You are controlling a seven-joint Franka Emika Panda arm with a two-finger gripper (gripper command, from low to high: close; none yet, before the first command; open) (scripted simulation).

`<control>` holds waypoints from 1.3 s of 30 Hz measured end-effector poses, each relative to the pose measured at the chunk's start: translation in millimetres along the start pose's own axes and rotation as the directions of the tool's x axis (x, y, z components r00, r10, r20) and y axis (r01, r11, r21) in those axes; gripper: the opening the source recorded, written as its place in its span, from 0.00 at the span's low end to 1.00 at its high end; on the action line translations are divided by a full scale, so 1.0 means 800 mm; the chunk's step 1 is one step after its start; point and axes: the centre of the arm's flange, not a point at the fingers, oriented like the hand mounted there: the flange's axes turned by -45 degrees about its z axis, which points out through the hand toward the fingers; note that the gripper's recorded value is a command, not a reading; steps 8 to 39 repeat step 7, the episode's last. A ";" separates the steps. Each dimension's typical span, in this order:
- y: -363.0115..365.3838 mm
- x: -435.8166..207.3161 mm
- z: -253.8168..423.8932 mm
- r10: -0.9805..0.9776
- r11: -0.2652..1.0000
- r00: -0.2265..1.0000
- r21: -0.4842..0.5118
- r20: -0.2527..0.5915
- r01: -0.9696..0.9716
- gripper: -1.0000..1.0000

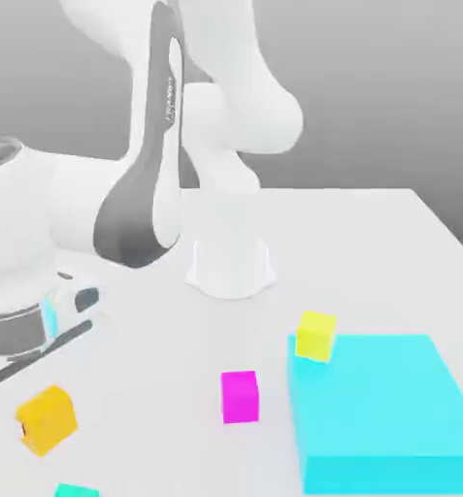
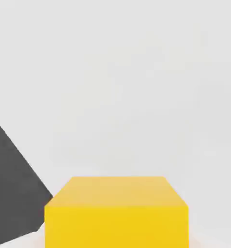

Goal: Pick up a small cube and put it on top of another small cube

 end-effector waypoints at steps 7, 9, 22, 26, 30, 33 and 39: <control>-0.003 -0.011 0.064 0.001 1.000 1.000 0.000 0.000 -0.001 1.00; -0.003 -0.011 0.064 0.001 1.000 1.000 0.000 0.000 -0.001 1.00; -0.003 -0.011 0.064 0.001 1.000 1.000 0.000 0.000 -0.001 1.00; -0.003 -0.011 0.064 0.001 1.000 1.000 0.000 0.000 -0.001 1.00; -0.003 -0.011 0.064 0.001 1.000 1.000 0.000 0.000 -0.001 1.00; -0.003 -0.011 0.064 0.001 1.000 1.000 0.000 0.000 -0.001 1.00; -0.003 -0.011 0.064 0.001 1.000 1.000 0.000 0.000 -0.001 1.00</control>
